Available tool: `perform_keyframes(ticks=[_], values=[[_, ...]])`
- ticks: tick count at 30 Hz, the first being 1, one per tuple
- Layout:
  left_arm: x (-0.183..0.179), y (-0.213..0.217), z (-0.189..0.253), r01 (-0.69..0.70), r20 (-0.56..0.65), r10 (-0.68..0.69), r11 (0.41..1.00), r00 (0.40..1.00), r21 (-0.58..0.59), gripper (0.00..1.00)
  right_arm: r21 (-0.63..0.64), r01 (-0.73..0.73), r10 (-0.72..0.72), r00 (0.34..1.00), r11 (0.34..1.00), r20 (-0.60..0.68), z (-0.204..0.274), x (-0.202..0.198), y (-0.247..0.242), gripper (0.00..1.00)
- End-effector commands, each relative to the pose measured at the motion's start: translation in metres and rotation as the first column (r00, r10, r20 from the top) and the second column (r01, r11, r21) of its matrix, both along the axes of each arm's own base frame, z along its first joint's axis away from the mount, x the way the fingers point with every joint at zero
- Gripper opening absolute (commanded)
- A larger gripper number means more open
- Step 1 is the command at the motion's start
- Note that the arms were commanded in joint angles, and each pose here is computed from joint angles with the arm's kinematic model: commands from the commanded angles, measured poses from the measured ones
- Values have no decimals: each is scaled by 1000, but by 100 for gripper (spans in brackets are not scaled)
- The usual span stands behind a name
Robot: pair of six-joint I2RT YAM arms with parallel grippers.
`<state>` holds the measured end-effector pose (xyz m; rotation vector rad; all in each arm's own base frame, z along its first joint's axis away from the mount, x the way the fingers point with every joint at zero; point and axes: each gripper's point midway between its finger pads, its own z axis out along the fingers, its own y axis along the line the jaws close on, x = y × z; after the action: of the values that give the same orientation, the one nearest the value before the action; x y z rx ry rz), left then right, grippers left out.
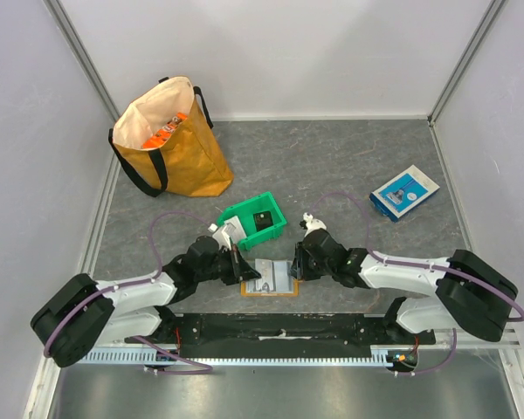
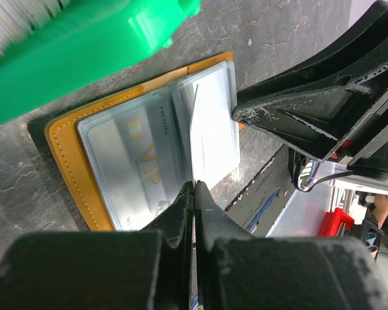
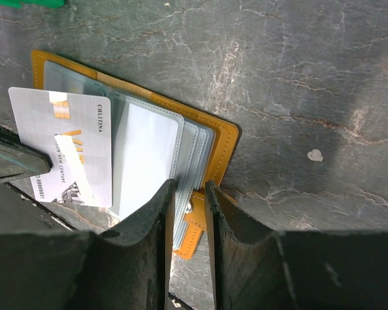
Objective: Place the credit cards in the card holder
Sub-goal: Turn over the card slot in the card holder.
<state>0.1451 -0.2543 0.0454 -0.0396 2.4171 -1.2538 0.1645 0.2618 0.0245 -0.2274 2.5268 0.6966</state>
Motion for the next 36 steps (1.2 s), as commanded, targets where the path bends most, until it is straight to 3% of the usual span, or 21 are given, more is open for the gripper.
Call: perform_keyframes(ticks=[1, 14, 23, 36], values=[[7, -2, 11, 26, 62, -28, 999, 998, 28, 2, -22, -13, 13, 1000, 1000, 17, 1, 4, 4, 32], [5, 15, 4, -13, 56, 7, 994, 998, 110, 2, -55, 32, -30, 999, 998, 34, 3, 8, -7, 32], [9, 14, 6, -46, 65, 40, 995, 997, 90, 2, 19, 103, -105, 990, 994, 95, 24, 13, -14, 43], [9, 1, 6, -33, 41, 33, 999, 999, 0, 2, -32, 49, -49, 999, 998, 6, -6, 3, -5, 40]])
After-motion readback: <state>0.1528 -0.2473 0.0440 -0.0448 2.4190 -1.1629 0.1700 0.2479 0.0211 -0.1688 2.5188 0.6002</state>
